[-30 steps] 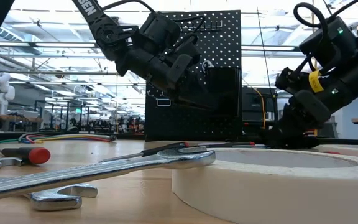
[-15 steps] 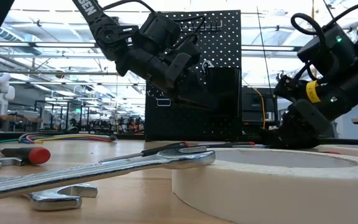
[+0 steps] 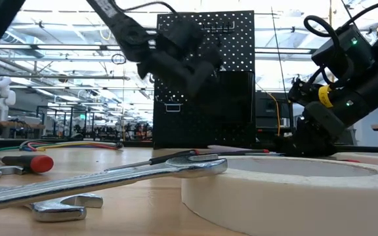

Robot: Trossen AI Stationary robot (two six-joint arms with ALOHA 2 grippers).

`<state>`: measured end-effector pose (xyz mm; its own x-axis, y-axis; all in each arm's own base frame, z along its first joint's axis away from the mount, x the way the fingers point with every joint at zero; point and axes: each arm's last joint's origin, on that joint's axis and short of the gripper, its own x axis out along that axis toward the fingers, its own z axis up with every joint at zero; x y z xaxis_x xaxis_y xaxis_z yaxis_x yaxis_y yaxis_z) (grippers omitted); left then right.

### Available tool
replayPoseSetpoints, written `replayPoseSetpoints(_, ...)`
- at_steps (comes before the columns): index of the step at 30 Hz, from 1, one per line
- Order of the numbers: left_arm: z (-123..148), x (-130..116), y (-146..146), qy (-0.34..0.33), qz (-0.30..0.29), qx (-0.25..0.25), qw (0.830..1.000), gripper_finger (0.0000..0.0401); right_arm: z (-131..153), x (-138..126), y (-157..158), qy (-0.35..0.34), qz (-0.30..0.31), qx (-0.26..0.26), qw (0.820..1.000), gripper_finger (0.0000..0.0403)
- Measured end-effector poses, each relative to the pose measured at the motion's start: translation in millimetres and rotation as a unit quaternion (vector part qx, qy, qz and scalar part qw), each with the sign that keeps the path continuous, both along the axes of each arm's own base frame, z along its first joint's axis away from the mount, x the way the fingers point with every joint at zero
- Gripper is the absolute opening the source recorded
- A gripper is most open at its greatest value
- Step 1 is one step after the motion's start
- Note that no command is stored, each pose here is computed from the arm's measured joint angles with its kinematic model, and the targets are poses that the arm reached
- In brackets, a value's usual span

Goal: Hang tools onto peg board
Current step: Put the purple pen into the black bin on the peg board

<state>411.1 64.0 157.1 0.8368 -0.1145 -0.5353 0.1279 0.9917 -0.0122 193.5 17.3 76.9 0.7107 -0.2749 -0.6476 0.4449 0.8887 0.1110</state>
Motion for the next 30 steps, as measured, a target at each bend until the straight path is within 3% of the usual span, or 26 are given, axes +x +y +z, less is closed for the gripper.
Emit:
replayPoseSetpoints(8,-6,20,11,0.107,-0.045,0.058,0.992,0.0129,0,0,0,0.002,0.005,0.002,1.000,0.0002)
replayPoseSetpoints(14,5,27,19,0.121,-0.064,0.087,0.987,0.0129,0,0,0,0.005,0.014,-0.004,1.000,0.0001)
replayPoseSetpoints(21,-1,21,29,0.141,-0.074,0.062,0.985,0.0129,-1,0,0,0.007,0.018,-0.008,1.000,0.0001)
replayPoseSetpoints(30,-31,24,26,0.174,-0.083,0.055,0.980,0.0129,-1,0,0,0.006,0.019,-0.008,1.000,0.0000)
